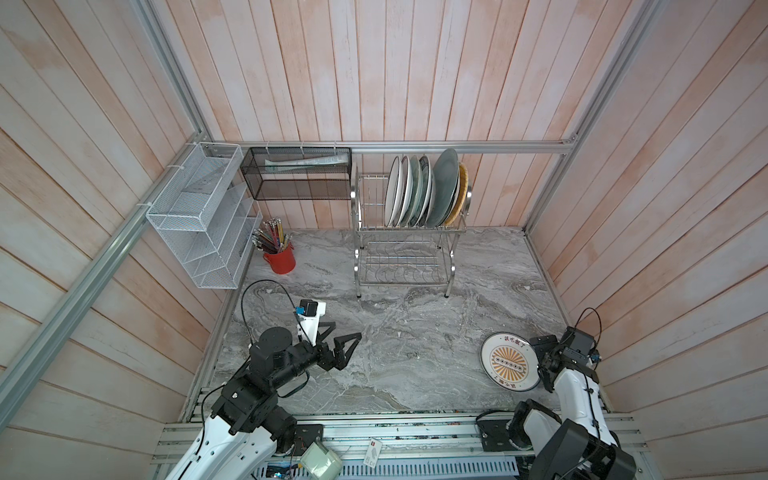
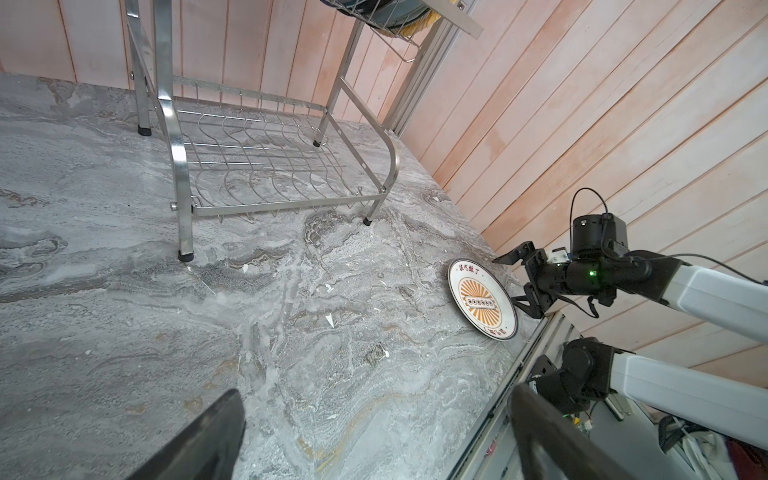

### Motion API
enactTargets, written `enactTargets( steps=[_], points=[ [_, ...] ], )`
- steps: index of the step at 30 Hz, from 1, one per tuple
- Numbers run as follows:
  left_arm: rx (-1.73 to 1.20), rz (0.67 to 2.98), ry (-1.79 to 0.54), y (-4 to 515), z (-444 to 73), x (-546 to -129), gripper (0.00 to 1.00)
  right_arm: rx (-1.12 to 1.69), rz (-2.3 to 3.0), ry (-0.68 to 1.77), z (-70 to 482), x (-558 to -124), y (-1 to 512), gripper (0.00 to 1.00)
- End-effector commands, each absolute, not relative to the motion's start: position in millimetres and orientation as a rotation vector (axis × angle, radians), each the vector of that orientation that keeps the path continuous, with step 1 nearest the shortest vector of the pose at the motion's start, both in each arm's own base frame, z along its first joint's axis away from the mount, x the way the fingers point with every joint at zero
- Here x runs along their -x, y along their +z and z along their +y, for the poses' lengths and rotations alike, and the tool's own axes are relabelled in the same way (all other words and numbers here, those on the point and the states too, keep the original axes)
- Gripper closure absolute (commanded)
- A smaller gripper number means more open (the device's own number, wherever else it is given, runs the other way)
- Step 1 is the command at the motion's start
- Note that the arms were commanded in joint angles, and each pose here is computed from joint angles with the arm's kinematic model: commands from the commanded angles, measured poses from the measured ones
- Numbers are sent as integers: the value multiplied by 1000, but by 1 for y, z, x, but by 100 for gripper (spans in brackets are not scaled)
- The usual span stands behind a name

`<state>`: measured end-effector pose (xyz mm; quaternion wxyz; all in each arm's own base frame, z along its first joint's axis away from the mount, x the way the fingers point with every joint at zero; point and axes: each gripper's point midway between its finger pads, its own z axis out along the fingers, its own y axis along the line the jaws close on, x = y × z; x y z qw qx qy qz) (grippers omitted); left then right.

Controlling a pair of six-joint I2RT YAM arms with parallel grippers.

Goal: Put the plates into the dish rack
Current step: 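Move the right gripper to the sunburst plate rim on the floor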

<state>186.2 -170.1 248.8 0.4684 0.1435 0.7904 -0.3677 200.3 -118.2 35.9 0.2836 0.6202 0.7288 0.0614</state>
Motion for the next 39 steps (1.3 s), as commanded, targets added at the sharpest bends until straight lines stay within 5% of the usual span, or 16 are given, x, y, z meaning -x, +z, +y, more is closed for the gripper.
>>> enactTargets(
  steps=[1, 13, 24, 30, 39],
  points=[
    [-369, 1913, -917, 253, -172, -184, 0, -1621, 2002, 337, -96, -208, 30, 3],
    [-367, 1915, -914, 252, -172, -185, 0, -1238, 2242, 807, 28, -221, 27, 4],
    [-370, 1911, -916, 253, -172, -184, 0, -990, 2415, 886, 103, -210, 16, 4],
    [-369, 1907, -917, 254, -172, -183, 0, -915, 2418, 880, 102, -204, 1, 10],
    [-370, 1908, -916, 253, -172, -184, 0, -865, 2376, 806, 91, -209, -3, 36]
  ],
)
